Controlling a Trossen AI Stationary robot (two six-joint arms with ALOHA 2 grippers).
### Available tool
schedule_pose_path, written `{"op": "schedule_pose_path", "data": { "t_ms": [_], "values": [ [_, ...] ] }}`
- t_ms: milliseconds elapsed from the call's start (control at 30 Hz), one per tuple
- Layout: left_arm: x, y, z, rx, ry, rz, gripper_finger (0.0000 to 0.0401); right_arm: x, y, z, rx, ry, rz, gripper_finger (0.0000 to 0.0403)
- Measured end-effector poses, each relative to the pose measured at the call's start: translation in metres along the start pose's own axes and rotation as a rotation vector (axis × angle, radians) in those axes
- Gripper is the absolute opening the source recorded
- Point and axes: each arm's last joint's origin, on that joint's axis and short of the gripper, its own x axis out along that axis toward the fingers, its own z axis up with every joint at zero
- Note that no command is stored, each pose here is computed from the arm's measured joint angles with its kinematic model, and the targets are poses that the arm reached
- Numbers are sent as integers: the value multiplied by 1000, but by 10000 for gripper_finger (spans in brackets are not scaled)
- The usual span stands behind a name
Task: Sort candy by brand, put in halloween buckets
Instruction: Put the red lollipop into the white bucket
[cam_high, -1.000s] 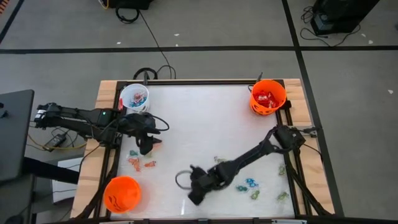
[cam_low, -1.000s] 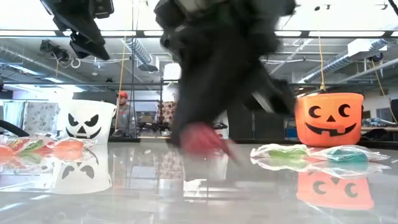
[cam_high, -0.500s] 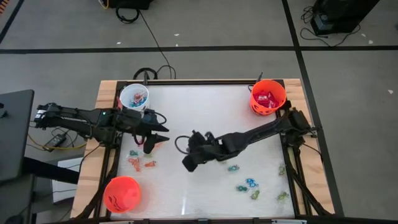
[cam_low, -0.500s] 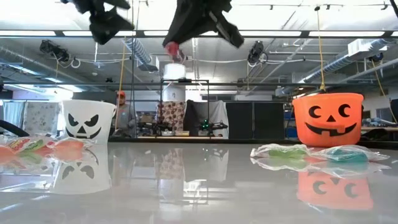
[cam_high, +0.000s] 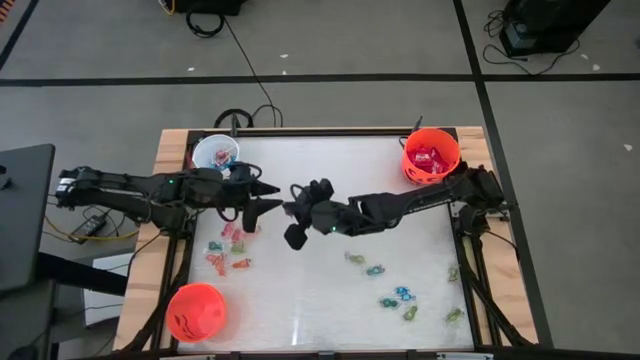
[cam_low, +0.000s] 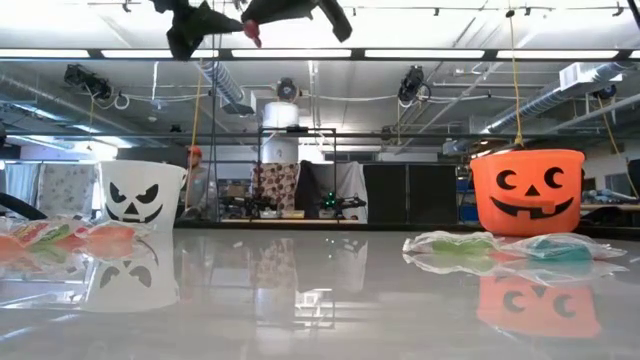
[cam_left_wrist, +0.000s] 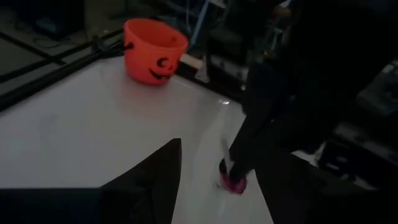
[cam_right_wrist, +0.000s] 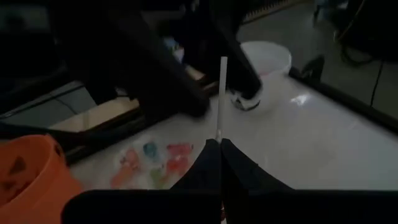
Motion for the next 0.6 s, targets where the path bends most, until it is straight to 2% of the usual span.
{"op": "schedule_pose_path", "data": {
  "t_ms": [200,500,600],
  "values": [
    [1,5,2,-8,-13,24,164,4,-4,6,-43,-29,3,0],
    [1,5,7,22,-54,16,19,5,-6,7,-59,-29,7,1],
    [1,5,7,31,-54,16,11,6,-8,8,-56,-25,13,8]
  ]
}}
